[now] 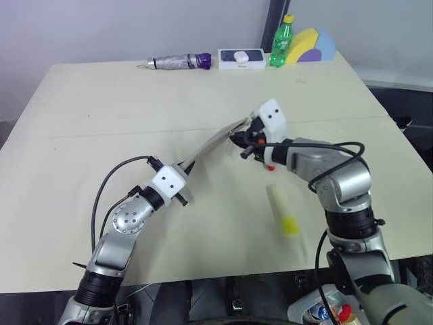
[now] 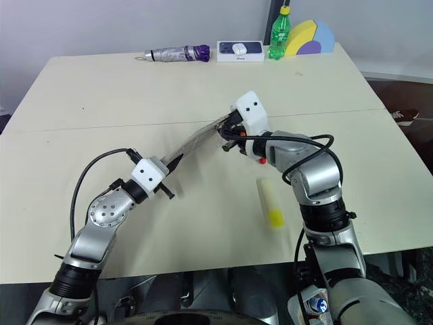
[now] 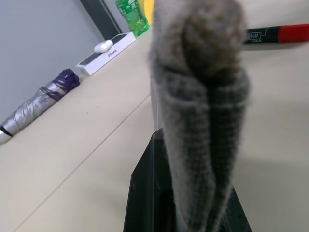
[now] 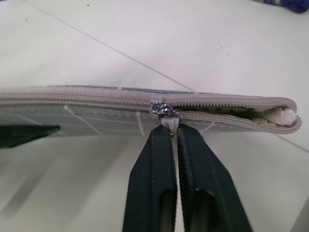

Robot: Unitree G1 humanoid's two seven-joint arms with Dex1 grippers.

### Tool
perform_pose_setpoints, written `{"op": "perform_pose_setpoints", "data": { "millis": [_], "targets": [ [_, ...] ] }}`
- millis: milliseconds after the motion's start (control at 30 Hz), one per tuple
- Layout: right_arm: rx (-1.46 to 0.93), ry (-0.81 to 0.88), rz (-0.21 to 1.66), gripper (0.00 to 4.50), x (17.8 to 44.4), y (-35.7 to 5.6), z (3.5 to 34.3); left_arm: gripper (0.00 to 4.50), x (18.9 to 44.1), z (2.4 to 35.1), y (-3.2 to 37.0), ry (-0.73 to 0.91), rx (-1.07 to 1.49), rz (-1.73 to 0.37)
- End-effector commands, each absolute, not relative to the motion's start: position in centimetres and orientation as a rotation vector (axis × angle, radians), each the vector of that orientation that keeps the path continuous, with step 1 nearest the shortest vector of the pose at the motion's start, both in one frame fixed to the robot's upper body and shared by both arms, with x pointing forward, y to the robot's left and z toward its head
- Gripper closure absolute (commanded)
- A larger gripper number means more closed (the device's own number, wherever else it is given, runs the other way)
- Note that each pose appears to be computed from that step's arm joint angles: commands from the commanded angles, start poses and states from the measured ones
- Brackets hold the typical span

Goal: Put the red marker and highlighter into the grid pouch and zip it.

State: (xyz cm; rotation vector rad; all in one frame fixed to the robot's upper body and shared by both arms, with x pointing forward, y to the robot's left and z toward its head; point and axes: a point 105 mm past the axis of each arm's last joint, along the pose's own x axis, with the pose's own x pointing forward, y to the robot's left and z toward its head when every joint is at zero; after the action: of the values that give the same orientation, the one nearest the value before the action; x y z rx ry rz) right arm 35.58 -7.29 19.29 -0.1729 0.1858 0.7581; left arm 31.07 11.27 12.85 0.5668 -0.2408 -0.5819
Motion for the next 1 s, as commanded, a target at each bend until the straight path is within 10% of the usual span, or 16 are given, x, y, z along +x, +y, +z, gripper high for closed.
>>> {"op": "perform_pose_setpoints", "data": {
  "millis": [33,1000],
  "targets": [
    [-0.158,0.126,0.786,4.46,35.2,-6.5,21.0,4.5,31.0,13.5,11.1,-0.288,0.602,-0.57],
    [-0.412,0.071,1.316,4.46,26.7,0.2,20.9,4.5,31.8,12.5,10.4,-0.288,0.665,-0.543]
  ]
}}
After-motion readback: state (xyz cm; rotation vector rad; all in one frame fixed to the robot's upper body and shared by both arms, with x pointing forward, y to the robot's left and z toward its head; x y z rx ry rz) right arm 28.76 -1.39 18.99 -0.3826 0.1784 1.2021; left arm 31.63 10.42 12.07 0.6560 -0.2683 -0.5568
